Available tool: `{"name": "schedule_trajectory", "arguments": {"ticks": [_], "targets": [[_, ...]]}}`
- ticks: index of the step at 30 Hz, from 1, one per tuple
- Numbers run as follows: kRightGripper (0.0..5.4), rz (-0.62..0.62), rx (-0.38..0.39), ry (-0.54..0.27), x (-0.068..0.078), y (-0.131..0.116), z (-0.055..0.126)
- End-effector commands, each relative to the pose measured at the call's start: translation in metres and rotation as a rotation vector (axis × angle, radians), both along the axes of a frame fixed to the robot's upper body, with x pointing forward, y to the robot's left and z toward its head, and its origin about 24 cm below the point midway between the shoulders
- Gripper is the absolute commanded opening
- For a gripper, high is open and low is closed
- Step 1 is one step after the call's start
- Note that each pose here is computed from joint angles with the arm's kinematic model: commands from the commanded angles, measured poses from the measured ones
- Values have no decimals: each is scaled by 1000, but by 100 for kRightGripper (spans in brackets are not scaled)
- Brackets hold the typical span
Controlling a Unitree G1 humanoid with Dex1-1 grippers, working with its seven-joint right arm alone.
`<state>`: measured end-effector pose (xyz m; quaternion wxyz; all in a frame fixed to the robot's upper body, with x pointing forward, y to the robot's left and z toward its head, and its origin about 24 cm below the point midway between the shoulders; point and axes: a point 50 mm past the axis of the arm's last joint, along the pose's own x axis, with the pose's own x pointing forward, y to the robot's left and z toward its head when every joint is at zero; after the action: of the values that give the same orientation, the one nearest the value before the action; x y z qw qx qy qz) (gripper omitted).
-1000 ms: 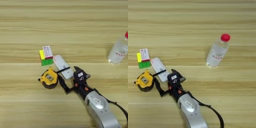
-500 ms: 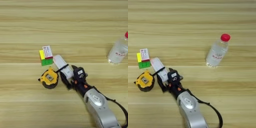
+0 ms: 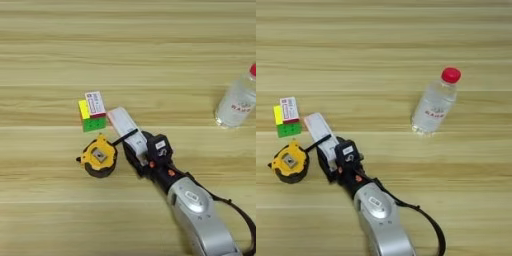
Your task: Move the objects on the table
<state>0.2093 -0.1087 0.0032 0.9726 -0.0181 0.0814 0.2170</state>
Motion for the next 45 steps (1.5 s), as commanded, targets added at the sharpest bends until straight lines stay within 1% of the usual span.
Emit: {"name": "schedule_trajectory", "arguments": {"ticks": [1,2,6,11,14,18,22,35,37,38,45], "targets": [[291,-99,-6,-55,10,-17,10],[291,-117,-8,-56,11,-21,11],[291,-234,-27,-68,12,-49,14],[290,-348,-40,-73,10,-77,16],[290,-397,-49,-63,6,-88,14],[290,-440,-50,-54,1,-96,13],[290,-453,-55,-49,0,-99,12],[290,-428,-52,-37,2,-93,8],[327,-428,-52,-37,2,-93,8],[327,-429,-52,-38,2,-93,8],[405,-426,-49,-45,2,-91,9]]}}
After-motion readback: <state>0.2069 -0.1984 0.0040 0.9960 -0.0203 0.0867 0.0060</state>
